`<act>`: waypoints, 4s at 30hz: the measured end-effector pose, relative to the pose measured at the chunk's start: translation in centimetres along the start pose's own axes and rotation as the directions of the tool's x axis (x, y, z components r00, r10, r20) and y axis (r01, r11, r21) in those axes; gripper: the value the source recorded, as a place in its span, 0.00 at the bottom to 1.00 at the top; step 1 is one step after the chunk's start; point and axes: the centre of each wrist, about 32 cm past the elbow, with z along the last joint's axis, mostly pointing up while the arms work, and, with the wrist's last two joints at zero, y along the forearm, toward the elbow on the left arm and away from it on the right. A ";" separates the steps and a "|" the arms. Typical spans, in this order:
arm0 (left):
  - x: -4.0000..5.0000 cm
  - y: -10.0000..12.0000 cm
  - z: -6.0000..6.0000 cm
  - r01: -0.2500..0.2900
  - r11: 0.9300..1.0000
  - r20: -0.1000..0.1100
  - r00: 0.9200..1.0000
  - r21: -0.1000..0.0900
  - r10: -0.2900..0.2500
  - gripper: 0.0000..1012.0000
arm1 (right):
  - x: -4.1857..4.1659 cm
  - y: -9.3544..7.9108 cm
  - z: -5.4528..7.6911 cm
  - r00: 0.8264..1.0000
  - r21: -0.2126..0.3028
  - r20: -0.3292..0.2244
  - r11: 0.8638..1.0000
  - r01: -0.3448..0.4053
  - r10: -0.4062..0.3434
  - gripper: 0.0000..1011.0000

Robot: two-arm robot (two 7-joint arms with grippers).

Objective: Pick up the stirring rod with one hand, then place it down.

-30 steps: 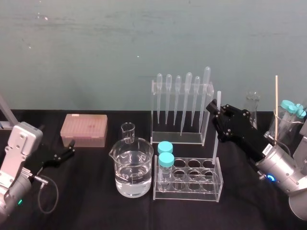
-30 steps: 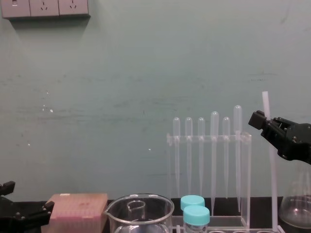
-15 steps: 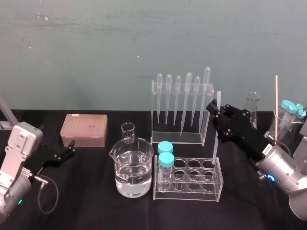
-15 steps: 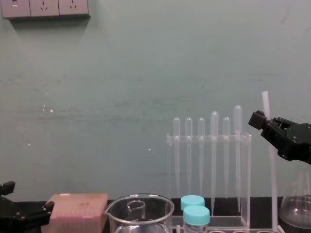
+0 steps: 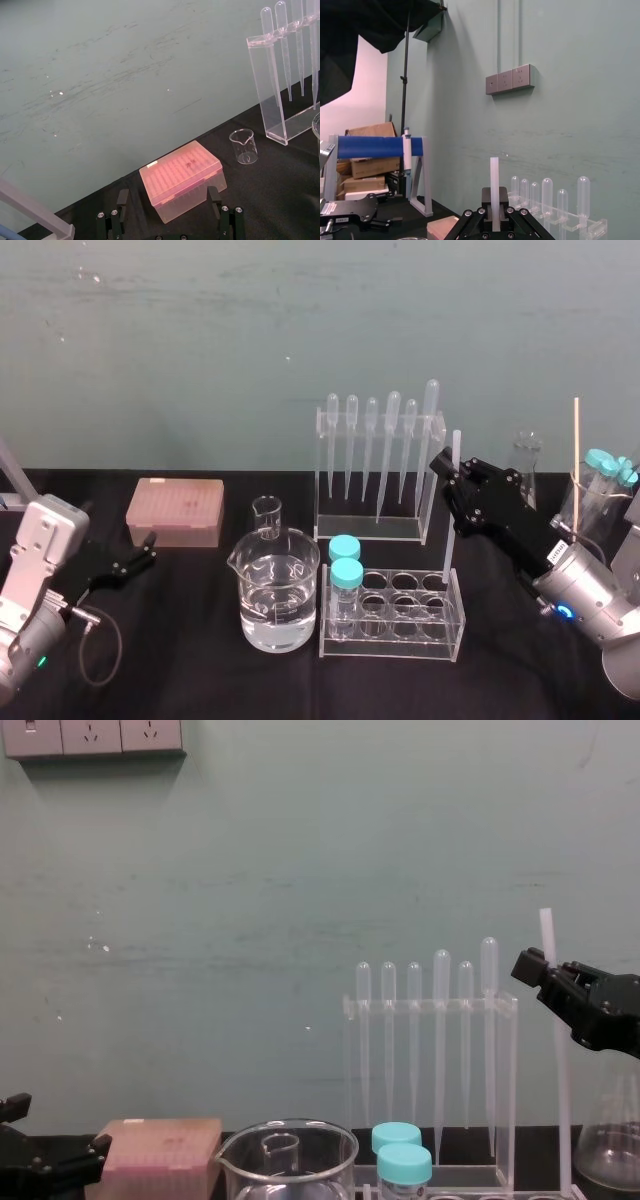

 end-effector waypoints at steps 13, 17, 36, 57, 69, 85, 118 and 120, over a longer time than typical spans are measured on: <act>0.00 0.0 0.0 0.000 1.000 0.000 1.000 0.000 0.000 0.99 | 0.05 0.0 0.1 1.000 0.001 0.002 1.000 0.001 -0.001 0.07; 0.00 0.0 0.0 0.000 1.000 0.000 1.000 0.000 0.000 0.99 | 0.08 0.0 0.4 1.000 0.008 0.012 1.000 -0.011 0.011 0.07; 0.00 0.0 0.0 0.000 1.000 0.000 1.000 0.000 0.000 0.99 | -0.39 -0.2 0.2 0.994 -0.057 -0.048 0.993 -0.105 0.102 0.07; 0.00 0.0 0.0 0.000 1.000 0.000 1.000 0.000 0.000 0.99 | 0.20 0.2 -2.3 0.984 -0.241 -0.113 0.957 -0.163 0.139 0.07; 0.00 0.0 0.0 0.000 1.000 0.000 1.000 0.000 0.000 0.99 | 0.21 0.3 -2.5 0.984 -0.259 -0.117 0.953 -0.160 0.134 0.07; 0.00 0.0 0.0 0.000 1.000 0.000 1.000 0.000 0.000 0.99 | 0.21 0.3 -2.4 0.984 -0.253 -0.115 0.954 -0.159 0.134 0.31; 0.00 0.0 0.0 0.000 1.000 0.000 1.000 0.000 0.000 0.99 | 2.10 1.3 1.6 0.997 -0.014 0.070 0.999 0.037 -0.036 0.99; 0.00 0.0 0.0 0.000 1.000 0.000 1.000 0.000 0.000 0.99 | 2.10 1.0 1.7 0.994 -0.029 0.069 0.996 0.085 -0.082 0.99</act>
